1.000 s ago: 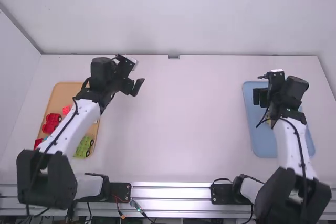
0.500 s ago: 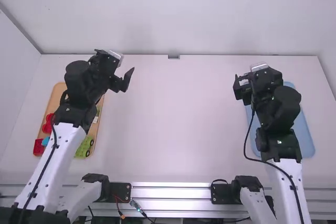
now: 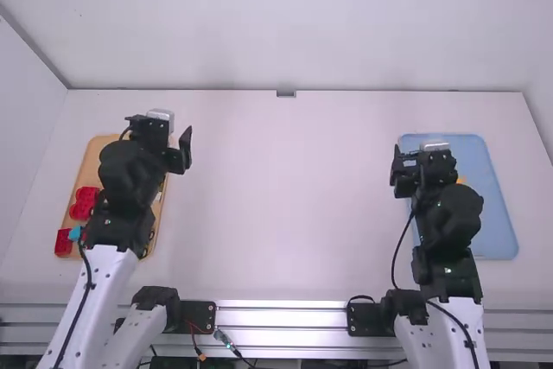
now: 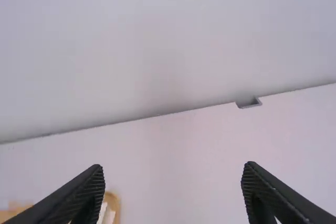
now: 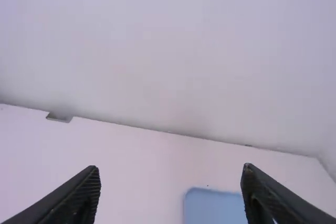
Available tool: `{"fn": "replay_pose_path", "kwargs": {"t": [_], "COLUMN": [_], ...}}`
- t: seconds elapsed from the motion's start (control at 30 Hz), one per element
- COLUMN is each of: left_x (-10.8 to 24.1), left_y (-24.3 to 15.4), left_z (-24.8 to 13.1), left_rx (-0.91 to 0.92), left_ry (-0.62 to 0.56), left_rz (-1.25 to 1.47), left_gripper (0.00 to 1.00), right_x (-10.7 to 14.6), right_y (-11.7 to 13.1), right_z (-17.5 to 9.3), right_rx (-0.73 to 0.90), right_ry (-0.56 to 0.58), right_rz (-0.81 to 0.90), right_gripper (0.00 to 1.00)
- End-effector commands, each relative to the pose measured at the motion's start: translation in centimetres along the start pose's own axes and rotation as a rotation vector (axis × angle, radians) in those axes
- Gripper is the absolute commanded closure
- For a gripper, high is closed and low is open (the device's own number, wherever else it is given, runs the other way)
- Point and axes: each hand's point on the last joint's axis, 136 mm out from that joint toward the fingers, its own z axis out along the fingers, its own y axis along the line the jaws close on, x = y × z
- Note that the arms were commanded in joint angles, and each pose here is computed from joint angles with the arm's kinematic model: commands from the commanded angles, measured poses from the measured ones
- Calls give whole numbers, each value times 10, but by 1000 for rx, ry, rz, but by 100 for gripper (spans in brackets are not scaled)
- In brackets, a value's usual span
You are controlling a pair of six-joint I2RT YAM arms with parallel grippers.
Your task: Assemble lego blocks to make yellow taxi
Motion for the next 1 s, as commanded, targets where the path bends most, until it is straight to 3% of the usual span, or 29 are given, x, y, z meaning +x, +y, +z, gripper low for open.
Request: {"fn": "replay_pose_path", "kwargs": {"t": [0.0, 0.1, 0.63, 0.83, 0.97], "left_x": [9, 27, 117, 142, 158], "left_y": [8, 5, -5, -8, -9], "left_z": [-10, -20, -46, -47, -46], "left_rx": [-52, -52, -52, -52, -52], "left_ry": [-11, -11, -11, -11, -11], "left_rz": [-98, -99, -99, -99, -99], "left_gripper": [36, 45, 80, 90, 96], "right_x": [14, 34, 119, 139, 133], "right_y": [2, 5, 21, 25, 24], "right_z": [-5, -13, -25, -24, -25], "right_rx": [8, 8, 8, 8, 10], "right_ry": [2, 1, 1, 1, -27], "right_rz": [107, 182, 182, 182, 181], "right_gripper": [38, 46, 79, 87, 92]}}
